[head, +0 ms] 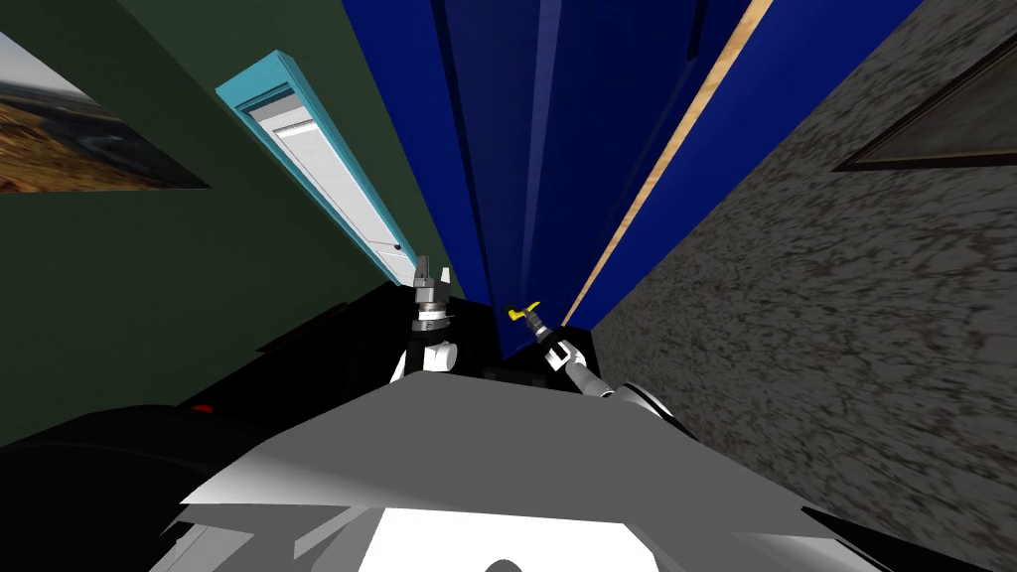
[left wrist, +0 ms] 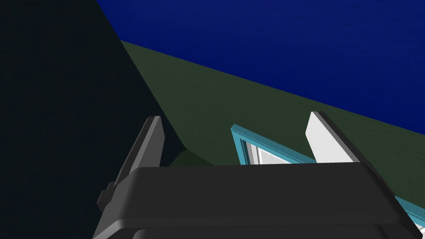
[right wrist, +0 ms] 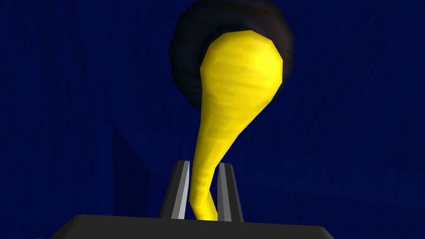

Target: Push the door open

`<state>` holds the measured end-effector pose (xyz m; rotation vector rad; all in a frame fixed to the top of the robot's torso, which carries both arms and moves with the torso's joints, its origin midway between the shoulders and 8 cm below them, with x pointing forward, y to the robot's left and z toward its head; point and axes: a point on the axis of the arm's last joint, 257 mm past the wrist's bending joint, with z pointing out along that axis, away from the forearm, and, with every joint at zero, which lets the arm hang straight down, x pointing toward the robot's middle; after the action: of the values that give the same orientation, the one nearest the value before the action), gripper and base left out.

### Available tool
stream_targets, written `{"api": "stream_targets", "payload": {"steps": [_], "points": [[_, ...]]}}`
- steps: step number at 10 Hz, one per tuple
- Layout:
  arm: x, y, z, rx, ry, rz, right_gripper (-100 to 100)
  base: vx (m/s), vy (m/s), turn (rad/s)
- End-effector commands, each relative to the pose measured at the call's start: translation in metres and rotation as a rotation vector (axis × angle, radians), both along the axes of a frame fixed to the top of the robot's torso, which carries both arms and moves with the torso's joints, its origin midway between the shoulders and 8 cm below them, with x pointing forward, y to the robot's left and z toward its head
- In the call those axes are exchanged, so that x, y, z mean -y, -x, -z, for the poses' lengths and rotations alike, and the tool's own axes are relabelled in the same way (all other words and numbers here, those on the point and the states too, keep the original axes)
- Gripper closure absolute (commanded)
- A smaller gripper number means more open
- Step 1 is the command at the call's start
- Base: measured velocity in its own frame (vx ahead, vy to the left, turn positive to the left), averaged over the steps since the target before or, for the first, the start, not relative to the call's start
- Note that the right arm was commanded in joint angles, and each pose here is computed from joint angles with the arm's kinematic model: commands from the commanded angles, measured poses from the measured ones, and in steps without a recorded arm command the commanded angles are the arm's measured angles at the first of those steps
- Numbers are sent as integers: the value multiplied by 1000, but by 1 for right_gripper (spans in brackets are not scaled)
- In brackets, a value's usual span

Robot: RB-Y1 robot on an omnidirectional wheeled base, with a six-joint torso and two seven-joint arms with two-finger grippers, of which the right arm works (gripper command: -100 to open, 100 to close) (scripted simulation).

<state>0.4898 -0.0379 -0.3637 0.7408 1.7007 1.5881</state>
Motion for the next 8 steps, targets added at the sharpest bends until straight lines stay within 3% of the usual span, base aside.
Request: {"api": "stream_targets", "payload": {"steps": [1,8], "points": [[-2,-4,-7,14,-6,-3,100,-3,-28,9],[-4,-2,-7,14,-6,-8,100,-1,-13,11]]}}
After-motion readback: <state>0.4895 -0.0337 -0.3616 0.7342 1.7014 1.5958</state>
